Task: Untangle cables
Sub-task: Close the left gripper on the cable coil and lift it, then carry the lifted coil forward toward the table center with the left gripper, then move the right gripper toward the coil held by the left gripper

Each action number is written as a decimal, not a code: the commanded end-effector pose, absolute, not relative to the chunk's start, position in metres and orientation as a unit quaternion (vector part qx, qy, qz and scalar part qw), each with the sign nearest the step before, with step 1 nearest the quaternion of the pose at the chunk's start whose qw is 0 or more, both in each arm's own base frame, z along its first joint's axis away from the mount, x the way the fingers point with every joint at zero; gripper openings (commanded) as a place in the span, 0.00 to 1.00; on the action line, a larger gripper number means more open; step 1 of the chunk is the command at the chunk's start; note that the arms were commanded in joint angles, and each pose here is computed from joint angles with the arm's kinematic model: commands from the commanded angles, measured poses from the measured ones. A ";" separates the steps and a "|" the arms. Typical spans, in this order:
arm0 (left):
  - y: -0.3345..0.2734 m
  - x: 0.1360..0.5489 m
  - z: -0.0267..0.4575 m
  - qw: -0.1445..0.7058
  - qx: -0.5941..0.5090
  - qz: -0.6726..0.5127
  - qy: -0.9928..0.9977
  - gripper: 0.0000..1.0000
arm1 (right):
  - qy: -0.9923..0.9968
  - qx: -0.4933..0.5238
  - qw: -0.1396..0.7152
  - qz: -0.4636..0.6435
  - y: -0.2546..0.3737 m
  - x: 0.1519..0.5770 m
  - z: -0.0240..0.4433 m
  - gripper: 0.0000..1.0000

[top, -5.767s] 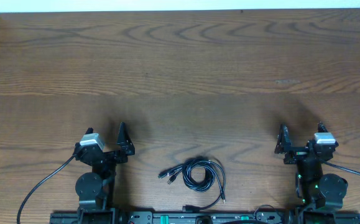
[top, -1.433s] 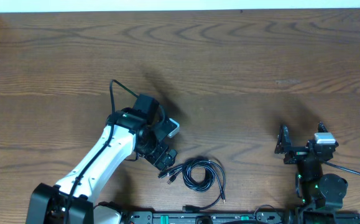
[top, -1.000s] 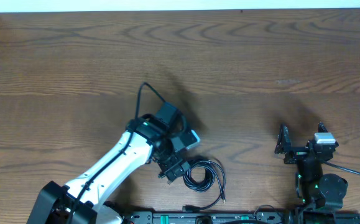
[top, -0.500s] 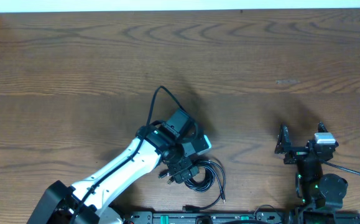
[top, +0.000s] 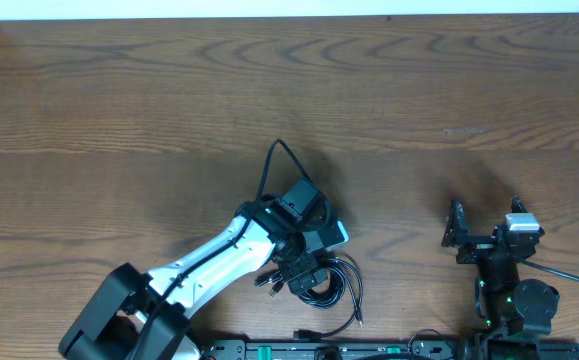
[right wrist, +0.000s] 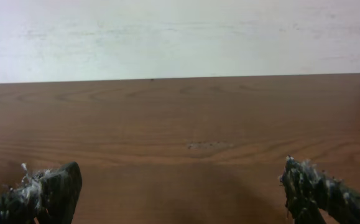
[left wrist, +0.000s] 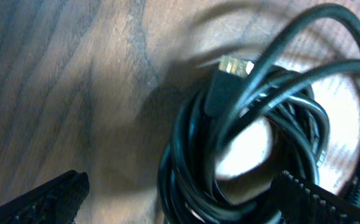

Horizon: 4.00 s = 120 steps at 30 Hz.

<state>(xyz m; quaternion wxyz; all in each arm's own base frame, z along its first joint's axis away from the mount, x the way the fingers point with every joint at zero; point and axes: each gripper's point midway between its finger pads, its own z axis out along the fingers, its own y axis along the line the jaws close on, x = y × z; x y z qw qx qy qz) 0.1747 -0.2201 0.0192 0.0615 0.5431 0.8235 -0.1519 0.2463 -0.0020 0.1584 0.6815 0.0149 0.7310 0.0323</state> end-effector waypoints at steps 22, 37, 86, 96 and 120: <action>-0.194 0.231 -0.009 0.114 0.471 0.003 0.875 0.98 | 0.732 0.011 0.681 0.027 -0.002 0.246 0.157 0.99; -0.196 0.275 0.005 0.205 0.419 0.054 0.883 0.98 | 0.732 0.011 0.681 0.027 -0.002 0.246 0.157 0.99; -0.217 0.252 0.226 0.472 0.304 -0.162 0.812 0.08 | 0.732 0.011 0.681 0.027 -0.002 0.246 0.157 0.99; -0.229 0.241 0.226 0.446 0.284 -0.223 0.819 0.07 | 0.732 0.011 0.681 0.027 -0.002 0.246 0.157 0.99; -0.251 0.223 0.236 0.418 0.288 -0.311 0.804 0.08 | 0.727 -0.013 0.668 0.160 0.037 0.231 0.219 0.99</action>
